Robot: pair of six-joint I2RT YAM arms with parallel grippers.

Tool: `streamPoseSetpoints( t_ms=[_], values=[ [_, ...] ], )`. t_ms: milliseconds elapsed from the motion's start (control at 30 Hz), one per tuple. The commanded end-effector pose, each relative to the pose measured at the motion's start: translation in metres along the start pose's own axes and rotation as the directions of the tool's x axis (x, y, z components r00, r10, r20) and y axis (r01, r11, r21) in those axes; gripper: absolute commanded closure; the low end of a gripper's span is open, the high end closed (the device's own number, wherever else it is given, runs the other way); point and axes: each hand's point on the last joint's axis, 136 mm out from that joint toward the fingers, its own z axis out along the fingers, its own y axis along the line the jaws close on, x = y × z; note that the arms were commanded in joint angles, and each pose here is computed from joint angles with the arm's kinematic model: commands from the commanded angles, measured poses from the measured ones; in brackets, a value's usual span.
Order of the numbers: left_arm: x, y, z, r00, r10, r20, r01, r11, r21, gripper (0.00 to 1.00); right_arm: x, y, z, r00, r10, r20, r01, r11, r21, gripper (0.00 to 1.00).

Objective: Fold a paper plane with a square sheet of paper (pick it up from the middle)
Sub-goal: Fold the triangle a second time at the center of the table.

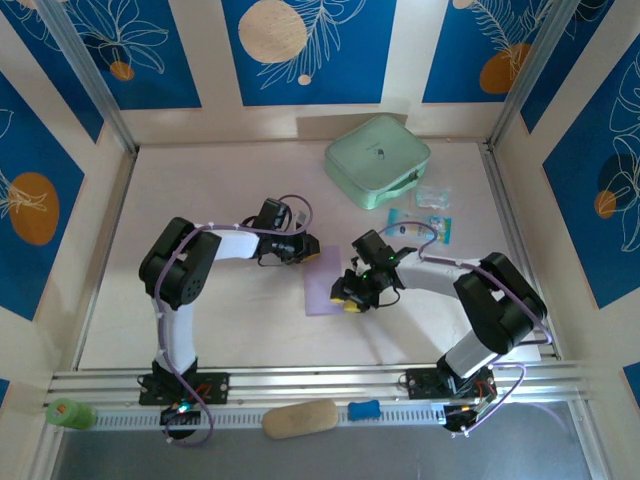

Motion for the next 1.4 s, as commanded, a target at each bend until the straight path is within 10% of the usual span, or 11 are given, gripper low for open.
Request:
streamPoseSetpoints(
  t_ms=[0,1367],
  values=[
    [0.027,0.035,0.003,0.993,-0.097,-0.064,0.090,0.990,-0.109,0.80,0.010,-0.012,-0.002,0.999,0.035,-0.014,-0.035,0.999,0.035,0.60],
    [0.029,0.037,0.005,0.992,-0.102,-0.070,0.094,0.989,-0.112,0.80,0.001,0.026,-0.001,0.998,-0.065,0.003,0.065,0.996,-0.052,0.61]
  ],
)
